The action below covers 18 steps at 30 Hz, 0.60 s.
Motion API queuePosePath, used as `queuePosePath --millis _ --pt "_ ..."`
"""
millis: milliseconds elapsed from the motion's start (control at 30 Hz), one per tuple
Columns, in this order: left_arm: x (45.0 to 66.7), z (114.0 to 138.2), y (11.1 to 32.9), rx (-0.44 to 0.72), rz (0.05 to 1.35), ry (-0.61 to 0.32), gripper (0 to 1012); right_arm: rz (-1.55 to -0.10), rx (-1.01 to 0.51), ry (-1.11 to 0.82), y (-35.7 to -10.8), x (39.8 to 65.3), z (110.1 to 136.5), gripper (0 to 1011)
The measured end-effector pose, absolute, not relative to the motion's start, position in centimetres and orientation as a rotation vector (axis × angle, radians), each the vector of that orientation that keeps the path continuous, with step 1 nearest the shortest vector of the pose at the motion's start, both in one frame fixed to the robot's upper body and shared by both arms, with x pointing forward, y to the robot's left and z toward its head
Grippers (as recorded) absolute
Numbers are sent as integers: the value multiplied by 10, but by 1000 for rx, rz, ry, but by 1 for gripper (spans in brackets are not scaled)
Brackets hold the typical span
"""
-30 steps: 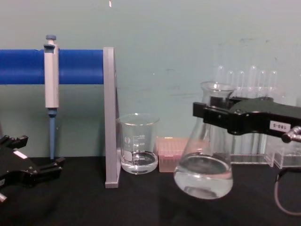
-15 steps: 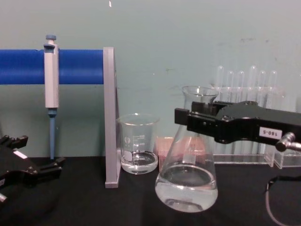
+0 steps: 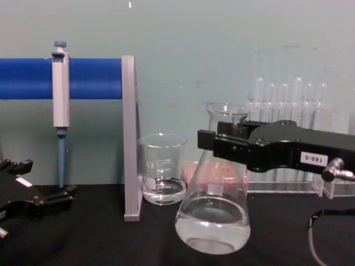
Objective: Grasp the erlenmeyer flask with one hand, shake it three times, then place it back.
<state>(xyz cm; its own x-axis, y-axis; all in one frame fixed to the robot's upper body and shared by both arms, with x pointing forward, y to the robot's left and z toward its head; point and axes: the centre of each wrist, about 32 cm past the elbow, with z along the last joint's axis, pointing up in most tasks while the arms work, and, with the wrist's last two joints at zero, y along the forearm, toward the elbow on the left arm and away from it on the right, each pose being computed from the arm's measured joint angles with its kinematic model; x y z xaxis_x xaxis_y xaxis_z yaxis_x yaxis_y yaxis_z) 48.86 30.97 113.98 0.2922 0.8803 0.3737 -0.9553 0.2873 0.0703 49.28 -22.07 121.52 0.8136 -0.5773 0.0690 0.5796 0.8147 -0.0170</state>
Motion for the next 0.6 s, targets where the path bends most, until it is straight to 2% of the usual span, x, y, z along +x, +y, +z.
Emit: queuePosePath --millis 600 --pt "489 1140 310 305 1248 -285 1001 -811 -49 -81 -238 501 1214 456"
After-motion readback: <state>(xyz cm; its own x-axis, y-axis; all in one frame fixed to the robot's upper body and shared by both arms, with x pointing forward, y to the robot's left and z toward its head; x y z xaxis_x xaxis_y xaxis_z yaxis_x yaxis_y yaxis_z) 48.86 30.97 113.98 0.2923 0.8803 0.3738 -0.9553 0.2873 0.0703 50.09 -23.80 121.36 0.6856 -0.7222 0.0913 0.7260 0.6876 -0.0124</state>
